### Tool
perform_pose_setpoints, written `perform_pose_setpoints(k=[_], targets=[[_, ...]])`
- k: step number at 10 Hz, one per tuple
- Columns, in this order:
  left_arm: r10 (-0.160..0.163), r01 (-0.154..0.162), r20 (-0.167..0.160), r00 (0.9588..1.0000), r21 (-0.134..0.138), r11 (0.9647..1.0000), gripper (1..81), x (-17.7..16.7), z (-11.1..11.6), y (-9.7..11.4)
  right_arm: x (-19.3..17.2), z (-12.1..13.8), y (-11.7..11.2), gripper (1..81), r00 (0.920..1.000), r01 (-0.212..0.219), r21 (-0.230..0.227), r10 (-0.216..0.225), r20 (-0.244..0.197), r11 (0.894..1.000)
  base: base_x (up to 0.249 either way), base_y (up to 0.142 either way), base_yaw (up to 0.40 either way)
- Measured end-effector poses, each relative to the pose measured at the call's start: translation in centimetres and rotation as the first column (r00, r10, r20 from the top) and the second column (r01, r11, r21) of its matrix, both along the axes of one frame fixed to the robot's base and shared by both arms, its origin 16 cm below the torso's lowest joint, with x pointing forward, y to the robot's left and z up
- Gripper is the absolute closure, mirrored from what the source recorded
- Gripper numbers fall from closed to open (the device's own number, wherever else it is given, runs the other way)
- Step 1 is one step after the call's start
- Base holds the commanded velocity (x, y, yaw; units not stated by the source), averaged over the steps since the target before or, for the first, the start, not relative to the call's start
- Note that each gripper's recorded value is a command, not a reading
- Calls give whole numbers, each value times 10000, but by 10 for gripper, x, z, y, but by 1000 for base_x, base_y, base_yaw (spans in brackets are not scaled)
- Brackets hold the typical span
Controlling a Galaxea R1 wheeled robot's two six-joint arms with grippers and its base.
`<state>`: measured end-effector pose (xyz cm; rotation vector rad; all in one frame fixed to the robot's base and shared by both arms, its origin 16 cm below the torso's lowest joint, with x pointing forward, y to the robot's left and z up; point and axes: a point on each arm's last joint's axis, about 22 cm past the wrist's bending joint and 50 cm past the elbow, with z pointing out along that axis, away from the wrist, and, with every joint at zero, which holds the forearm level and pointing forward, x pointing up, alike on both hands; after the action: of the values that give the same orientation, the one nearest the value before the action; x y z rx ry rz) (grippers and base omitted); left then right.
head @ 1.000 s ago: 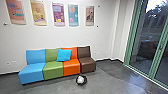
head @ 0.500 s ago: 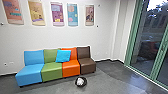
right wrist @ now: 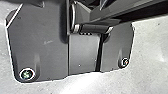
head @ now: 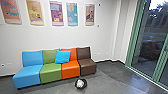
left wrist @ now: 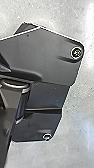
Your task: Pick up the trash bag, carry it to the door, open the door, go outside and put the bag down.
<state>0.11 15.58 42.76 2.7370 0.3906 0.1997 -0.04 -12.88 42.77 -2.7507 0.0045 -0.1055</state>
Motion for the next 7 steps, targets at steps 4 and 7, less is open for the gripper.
perform_pose_setpoints(k=[4,7], targets=[[4,-4,-2,10000,36,10000,10,0,0,3,1,0,3,10,10000,10,36,-10,6,10000,142,66,0],[1,-1,-5,10000,31,10000,10,-1,0,2,1,0,2,10,10000,42,33,-42,2,10000,142,66,0]])
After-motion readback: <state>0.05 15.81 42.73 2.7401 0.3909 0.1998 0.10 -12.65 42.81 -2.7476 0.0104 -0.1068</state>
